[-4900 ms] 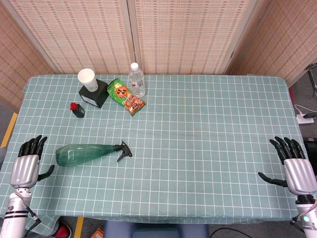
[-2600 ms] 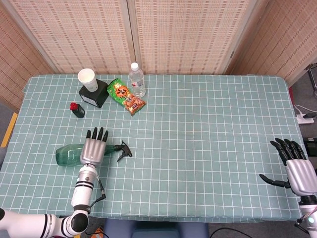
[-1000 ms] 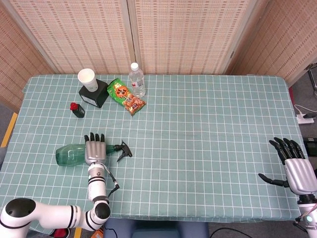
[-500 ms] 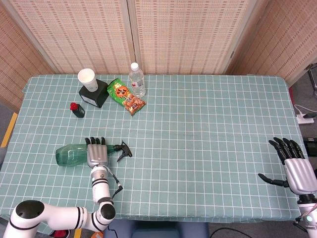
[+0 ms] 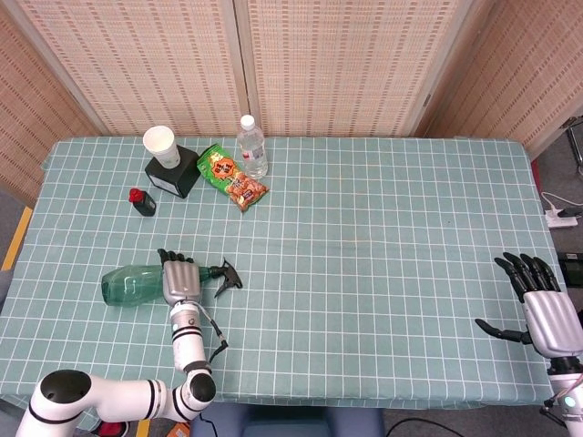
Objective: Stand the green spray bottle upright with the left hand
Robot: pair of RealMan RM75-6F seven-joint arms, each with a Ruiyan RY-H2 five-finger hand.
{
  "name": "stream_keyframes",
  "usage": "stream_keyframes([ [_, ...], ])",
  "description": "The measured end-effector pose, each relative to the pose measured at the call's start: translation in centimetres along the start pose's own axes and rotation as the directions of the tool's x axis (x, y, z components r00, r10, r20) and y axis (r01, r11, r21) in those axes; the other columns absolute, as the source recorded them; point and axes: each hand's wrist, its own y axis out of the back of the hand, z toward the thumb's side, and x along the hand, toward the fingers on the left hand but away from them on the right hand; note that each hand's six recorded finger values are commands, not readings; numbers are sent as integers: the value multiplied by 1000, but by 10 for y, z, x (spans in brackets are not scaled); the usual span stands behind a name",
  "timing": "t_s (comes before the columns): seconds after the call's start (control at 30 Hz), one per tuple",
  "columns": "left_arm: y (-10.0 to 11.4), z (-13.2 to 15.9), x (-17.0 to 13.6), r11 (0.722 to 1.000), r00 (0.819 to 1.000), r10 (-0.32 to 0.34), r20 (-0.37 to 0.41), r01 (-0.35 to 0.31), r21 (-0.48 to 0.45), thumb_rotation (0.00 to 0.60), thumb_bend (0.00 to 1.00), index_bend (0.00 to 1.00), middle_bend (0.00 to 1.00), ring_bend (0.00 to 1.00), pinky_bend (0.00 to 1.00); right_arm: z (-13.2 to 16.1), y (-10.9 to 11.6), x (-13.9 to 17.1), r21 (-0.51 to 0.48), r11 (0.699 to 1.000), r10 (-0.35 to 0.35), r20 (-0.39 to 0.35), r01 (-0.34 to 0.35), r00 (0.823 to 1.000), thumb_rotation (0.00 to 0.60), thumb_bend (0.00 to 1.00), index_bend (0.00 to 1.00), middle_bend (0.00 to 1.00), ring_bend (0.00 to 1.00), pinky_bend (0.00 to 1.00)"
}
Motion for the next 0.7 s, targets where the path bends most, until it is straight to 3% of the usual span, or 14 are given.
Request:
stream_keyframes([
  [0.37,7,-2,4,998,998,55,-31,-55,10,600,284,551,356,247,150,0,0,0,0,1000,0,-1,0,1000,600,59,130,62,0,0],
  [0.7,22,-4,0,995,995,95,-34,-95,-15,600,292,600,387,258,164,-1,0,1,-5,1000,0,1,0,1000,600,59,131,62,0,0],
])
